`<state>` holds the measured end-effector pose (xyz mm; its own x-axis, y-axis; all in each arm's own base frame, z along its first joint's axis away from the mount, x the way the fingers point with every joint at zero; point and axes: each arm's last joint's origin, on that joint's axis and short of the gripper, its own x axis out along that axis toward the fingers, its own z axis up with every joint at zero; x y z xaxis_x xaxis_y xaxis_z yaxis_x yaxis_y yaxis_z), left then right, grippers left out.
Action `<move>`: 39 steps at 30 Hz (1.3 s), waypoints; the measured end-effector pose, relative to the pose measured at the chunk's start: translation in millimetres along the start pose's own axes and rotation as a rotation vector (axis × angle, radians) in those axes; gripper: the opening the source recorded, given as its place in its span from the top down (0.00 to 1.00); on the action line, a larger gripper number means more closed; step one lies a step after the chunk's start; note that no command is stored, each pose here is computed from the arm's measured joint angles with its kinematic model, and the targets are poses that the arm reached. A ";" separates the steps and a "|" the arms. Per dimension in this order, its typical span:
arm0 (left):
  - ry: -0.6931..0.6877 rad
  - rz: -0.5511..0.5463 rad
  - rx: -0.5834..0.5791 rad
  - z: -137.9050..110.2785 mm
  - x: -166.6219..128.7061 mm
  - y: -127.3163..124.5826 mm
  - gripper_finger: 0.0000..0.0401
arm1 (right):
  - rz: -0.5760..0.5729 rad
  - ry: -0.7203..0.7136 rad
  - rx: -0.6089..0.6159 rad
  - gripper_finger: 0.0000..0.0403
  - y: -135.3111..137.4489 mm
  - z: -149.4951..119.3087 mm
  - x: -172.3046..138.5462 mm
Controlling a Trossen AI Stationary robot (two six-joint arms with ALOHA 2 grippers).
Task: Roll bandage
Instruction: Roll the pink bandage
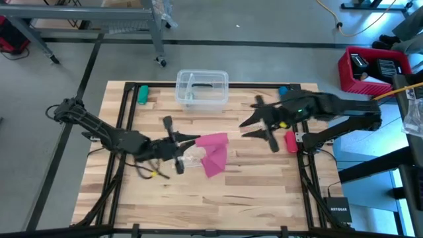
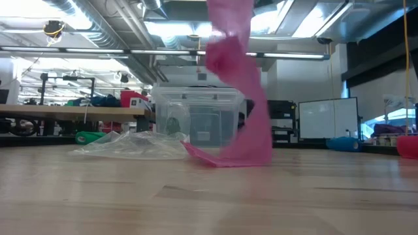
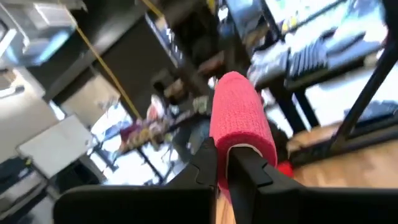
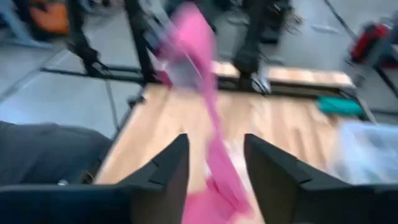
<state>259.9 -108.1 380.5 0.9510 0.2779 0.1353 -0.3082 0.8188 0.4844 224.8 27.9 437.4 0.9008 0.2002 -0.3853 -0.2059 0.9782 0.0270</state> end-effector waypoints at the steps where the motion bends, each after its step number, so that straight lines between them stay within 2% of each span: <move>1: -0.018 0.005 -0.016 3.0 -2.1 2.5 0.98 | -0.027 0.018 0.001 0.58 -0.1 -0.8 -7.2; 7: -0.084 0.050 -0.051 15.1 -11.8 18.1 0.99 | -0.140 0.211 -0.019 0.50 -1.3 -21.2 -26.4; 11: -0.106 0.066 -0.070 19.2 -16.3 26.0 0.98 | -0.110 0.228 -0.009 0.50 -2.0 -43.3 -6.7; 17: -0.114 0.076 -0.055 20.8 -18.1 29.3 0.99 | -0.065 0.133 -0.077 0.52 -6.0 -110.4 53.1; 21: -0.116 0.076 -0.057 21.1 -18.2 29.2 0.98 | -0.048 0.013 -0.076 0.52 -8.3 -153.3 87.2; 24: -0.119 0.079 -0.052 21.4 -18.2 29.5 0.98 | -0.030 -0.064 -0.049 0.52 -9.3 -172.9 105.5; 33: -0.125 0.081 -0.046 21.9 -18.3 29.9 0.97 | 0.009 -0.105 -0.006 0.52 -12.0 -187.6 146.8; 39: -0.123 0.083 -0.015 21.9 -18.3 29.8 0.99 | 0.199 -0.161 0.000 0.55 -7.6 -173.9 156.7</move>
<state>233.8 -99.8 411.4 0.9178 0.2819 0.2796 -0.3851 0.8033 0.4543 301.0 42.3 216.4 0.8919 0.3947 -0.2206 -0.3849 0.9188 0.0876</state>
